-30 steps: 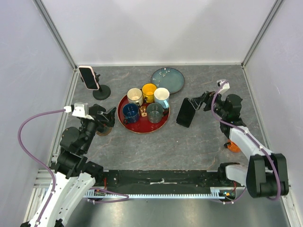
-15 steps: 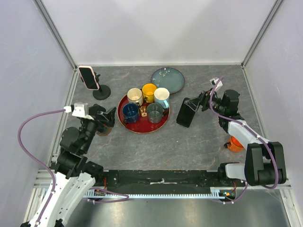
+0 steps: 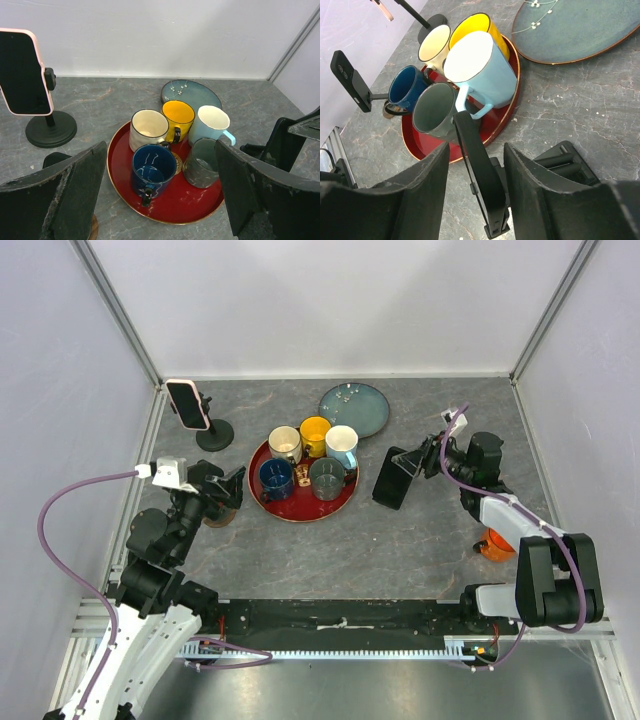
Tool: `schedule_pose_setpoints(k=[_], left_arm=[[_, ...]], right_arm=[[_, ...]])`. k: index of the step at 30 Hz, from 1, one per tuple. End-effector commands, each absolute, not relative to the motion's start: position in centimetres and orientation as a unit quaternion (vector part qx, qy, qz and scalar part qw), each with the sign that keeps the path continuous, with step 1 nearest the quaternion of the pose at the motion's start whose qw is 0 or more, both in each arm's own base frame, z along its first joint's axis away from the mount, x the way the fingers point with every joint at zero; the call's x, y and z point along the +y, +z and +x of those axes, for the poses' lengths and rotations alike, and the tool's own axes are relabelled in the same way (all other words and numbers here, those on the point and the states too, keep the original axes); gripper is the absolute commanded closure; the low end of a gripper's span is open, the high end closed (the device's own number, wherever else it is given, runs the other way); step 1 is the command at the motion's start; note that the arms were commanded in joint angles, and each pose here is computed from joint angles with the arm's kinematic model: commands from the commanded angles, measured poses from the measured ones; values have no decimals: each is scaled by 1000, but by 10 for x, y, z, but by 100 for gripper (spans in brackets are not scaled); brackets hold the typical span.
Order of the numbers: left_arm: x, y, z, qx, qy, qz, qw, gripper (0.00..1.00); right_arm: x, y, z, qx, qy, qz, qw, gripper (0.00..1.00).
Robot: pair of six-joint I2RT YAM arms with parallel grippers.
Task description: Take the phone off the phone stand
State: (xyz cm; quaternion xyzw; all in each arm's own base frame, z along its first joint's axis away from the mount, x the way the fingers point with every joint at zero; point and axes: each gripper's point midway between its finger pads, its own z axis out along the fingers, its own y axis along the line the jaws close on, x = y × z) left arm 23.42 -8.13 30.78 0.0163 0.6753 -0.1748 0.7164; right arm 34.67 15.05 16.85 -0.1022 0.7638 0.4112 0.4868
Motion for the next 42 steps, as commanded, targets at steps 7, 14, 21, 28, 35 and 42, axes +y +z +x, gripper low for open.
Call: schedule_pose_setpoints(k=[7, 14, 21, 28, 35, 42], left_arm=[[-85, 316, 232, 663, -182, 28, 726, 5], [-85, 317, 232, 661, -183, 28, 727, 5], [-85, 317, 232, 661, -184, 29, 727, 5], [-86, 316, 232, 663, -184, 29, 726, 5], [-86, 315, 233, 664, -183, 30, 725, 5], [-85, 314, 233, 665, -181, 29, 724, 6]], right_arm=[[151, 192, 350, 734, 409, -130, 526, 78], [151, 221, 353, 709, 405, -141, 559, 93], [143, 244, 358, 690, 384, -131, 599, 98], [139, 291, 348, 660, 375, -133, 638, 100], [174, 289, 315, 669, 433, -151, 585, 100], [214, 217, 264, 716, 487, -174, 468, 100]])
